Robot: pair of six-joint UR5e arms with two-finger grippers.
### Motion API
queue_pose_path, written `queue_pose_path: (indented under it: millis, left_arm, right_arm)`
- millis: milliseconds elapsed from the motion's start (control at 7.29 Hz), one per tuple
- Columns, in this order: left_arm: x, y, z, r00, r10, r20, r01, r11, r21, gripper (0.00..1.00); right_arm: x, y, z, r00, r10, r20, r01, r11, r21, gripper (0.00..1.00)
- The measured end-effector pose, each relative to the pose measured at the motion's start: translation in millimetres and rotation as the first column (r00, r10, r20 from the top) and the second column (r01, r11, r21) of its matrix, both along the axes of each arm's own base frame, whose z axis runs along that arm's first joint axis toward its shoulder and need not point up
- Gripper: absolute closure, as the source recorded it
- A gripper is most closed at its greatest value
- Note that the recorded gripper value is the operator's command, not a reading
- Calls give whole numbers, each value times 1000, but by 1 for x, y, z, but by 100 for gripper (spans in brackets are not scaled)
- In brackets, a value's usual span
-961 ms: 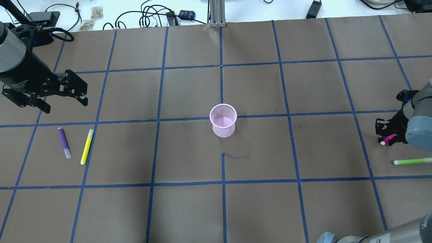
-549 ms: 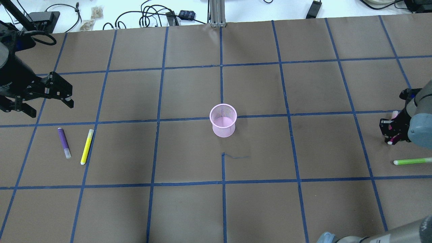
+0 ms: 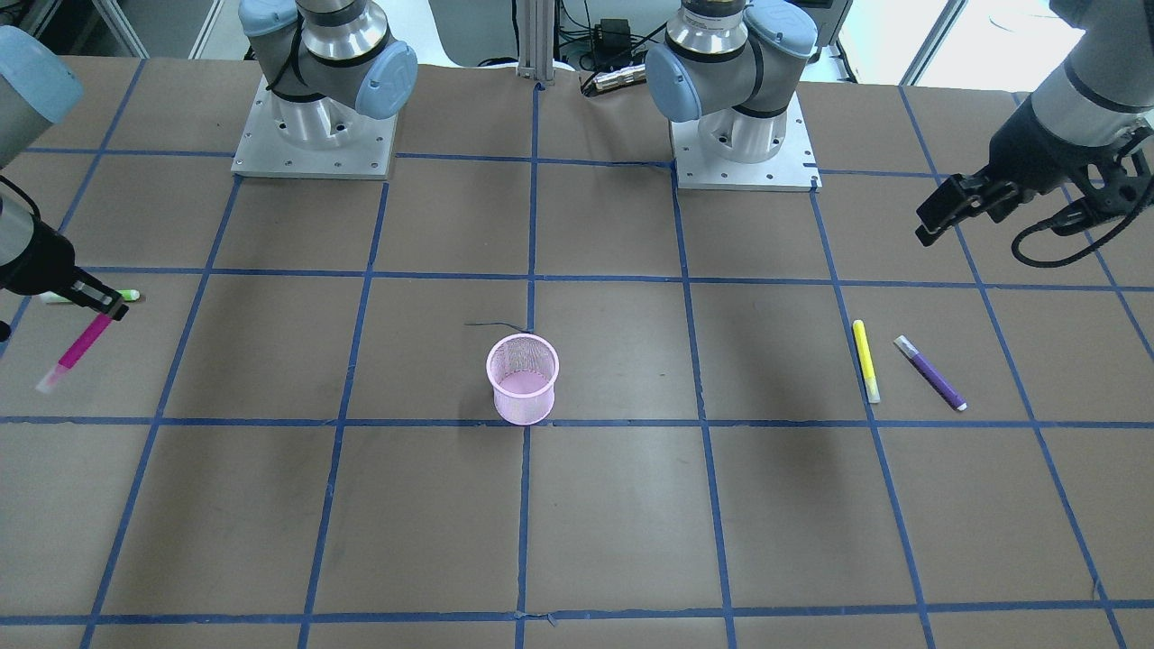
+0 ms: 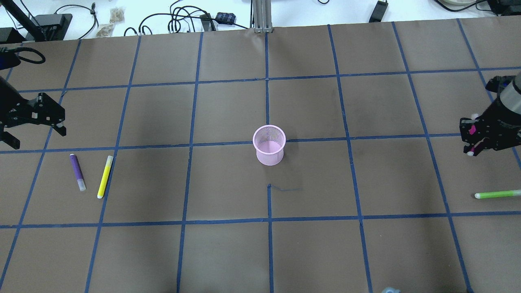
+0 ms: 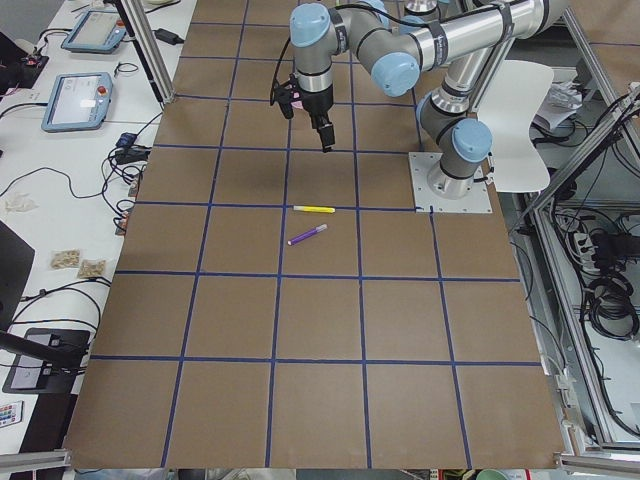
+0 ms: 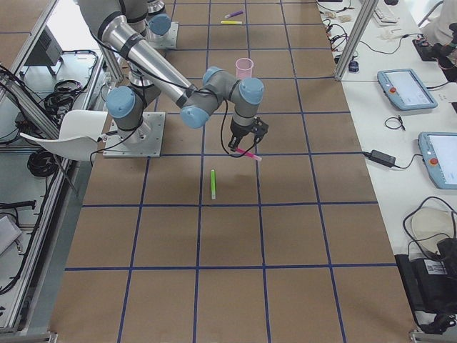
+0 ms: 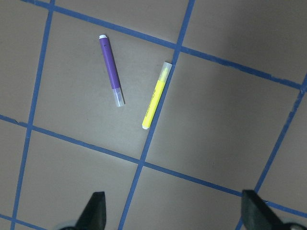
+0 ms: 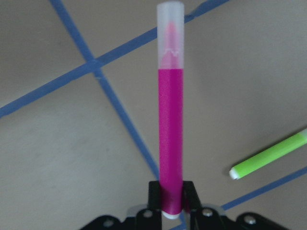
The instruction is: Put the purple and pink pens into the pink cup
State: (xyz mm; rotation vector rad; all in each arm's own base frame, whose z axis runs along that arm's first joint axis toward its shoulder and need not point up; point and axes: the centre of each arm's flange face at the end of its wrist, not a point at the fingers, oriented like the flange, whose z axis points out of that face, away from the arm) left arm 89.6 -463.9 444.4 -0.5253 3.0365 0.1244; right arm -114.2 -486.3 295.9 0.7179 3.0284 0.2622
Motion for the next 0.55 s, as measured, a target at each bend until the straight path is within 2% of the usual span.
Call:
queue_pose_path:
  millis: [137, 275, 412, 549]
  left_arm:
    - [10, -12, -11, 1000, 9, 12, -9, 1000, -22, 0]
    - [21, -28, -29, 1000, 15, 25, -14, 999, -47, 0]
    - [32, -41, -48, 999, 24, 34, -22, 998, -63, 0]
    - [50, -49, -67, 998, 48, 36, -46, 997, -69, 0]
  right_arm:
    - [47, -6, 17, 994, -43, 98, 41, 999, 28, 100]
    - [108, -11, 32, 980, -88, 178, 78, 995, 60, 100]
    - [171, -15, 44, 957, -138, 254, 121, 989, 82, 100]
    - [228, -17, 54, 922, -204, 329, 177, 978, 112, 100]
